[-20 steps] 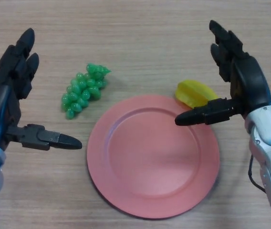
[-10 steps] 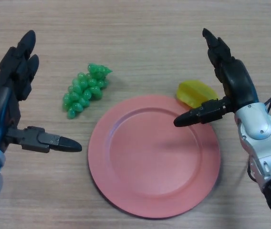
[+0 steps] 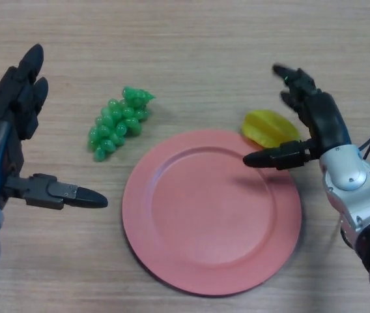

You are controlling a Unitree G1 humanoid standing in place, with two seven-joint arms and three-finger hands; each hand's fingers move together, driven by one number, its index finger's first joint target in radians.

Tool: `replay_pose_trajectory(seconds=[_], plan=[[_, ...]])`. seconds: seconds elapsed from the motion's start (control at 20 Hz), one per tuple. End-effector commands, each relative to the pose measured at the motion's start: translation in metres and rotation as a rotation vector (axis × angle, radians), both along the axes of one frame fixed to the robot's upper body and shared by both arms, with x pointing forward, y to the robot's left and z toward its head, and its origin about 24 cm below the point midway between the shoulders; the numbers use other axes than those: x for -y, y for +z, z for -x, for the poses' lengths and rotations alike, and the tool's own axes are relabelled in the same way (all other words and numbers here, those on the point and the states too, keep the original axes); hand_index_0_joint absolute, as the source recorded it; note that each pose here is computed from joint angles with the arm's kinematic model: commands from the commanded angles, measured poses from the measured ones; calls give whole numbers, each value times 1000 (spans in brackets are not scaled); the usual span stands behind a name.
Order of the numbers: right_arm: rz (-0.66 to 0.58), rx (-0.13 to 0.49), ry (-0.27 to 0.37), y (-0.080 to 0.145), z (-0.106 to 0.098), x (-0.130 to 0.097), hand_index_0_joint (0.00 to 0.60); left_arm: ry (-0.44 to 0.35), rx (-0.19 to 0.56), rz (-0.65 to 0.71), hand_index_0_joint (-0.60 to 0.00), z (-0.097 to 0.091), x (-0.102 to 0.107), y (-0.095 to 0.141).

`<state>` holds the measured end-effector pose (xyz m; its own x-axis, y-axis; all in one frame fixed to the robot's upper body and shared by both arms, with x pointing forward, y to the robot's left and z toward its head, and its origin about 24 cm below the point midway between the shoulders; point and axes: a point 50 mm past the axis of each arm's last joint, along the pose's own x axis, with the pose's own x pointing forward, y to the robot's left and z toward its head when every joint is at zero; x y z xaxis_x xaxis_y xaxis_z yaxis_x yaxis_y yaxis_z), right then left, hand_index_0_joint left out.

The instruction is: Pick up the yellow starfruit and place it on the plate

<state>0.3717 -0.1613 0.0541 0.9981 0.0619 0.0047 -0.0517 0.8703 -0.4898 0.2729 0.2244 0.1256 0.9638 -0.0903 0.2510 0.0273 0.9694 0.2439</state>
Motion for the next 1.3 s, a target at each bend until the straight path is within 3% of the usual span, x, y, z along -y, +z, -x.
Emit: replay_pose_trajectory(seconds=[0.05, 0.2, 0.4, 0.8, 0.9, 1.0, 1.05, 1.3], plan=[[15, 261, -8, 55, -15, 8, 600, 35, 266, -77, 0, 7, -16, 45], [60, 290, -21, 56, -15, 9, 600, 43, 259, -105, 0, 5, -17, 44], [-31, 260, -37, 57, -16, 12, 600, 45, 259, -115, 0, 4, -16, 43], [-124, 414, -50, 93, -16, 18, 600, 33, 256, -107, 0, 3, -14, 45], [-144, 440, -23, 100, -11, 13, 600, 32, 268, -101, 0, 4, -13, 46], [-178, 423, 50, 102, -2, 0, 600, 33, 275, -91, 0, 5, -13, 49], [-186, 402, 124, 100, 10, -11, 600, 28, 273, -84, 0, 5, -12, 49], [-133, 300, 326, 84, 52, -47, 600, -2, 273, -54, 0, 6, -8, 50]])
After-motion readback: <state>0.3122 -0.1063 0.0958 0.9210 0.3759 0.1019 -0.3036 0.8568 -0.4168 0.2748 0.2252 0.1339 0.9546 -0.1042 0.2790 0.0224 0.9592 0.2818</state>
